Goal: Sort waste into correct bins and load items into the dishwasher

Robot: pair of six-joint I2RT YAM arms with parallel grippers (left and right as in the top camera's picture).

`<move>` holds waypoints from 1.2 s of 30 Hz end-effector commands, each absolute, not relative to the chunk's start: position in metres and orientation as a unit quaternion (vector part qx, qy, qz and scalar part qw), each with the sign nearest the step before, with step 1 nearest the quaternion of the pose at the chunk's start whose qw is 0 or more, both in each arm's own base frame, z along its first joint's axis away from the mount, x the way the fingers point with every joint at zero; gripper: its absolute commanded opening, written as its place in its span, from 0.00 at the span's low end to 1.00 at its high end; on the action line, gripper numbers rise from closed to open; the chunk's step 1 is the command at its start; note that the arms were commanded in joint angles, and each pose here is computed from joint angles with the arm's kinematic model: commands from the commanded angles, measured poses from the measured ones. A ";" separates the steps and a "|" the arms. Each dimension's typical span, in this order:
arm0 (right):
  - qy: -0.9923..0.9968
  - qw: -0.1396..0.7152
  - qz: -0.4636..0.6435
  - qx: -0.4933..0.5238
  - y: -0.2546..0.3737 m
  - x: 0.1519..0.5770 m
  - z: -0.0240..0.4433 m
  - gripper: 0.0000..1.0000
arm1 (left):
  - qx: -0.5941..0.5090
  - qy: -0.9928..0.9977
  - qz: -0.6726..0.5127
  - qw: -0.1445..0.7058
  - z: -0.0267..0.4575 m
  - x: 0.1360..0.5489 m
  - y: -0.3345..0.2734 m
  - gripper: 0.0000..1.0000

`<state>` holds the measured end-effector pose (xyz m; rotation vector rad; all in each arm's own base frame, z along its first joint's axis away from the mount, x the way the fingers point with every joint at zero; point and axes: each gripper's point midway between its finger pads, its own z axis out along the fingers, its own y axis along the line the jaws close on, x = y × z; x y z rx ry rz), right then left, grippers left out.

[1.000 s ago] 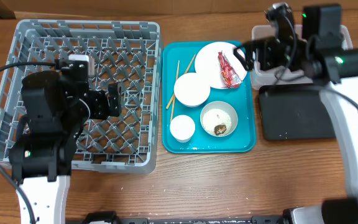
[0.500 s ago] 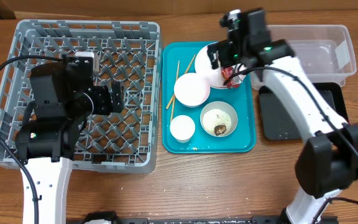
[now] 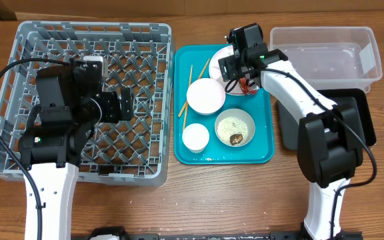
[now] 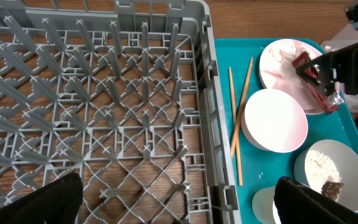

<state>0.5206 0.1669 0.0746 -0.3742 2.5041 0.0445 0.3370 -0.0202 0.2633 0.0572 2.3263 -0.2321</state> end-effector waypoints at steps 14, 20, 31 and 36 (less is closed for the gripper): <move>0.959 0.262 0.034 -0.103 0.158 0.533 0.004 0.67 | 0.031 0.915 -0.091 0.391 0.268 0.337 -0.022 1.00; 0.961 0.251 0.048 -0.106 0.163 0.528 -0.002 0.19 | 0.031 0.916 -0.091 0.390 0.267 0.337 -0.022 1.00; 0.930 0.362 0.066 0.001 0.140 0.538 0.217 0.04 | 0.031 0.916 -0.091 0.390 0.267 0.337 -0.022 1.00; 0.906 0.397 0.041 0.139 0.072 0.522 0.277 0.04 | 0.031 0.916 -0.091 0.390 0.267 0.337 -0.022 1.00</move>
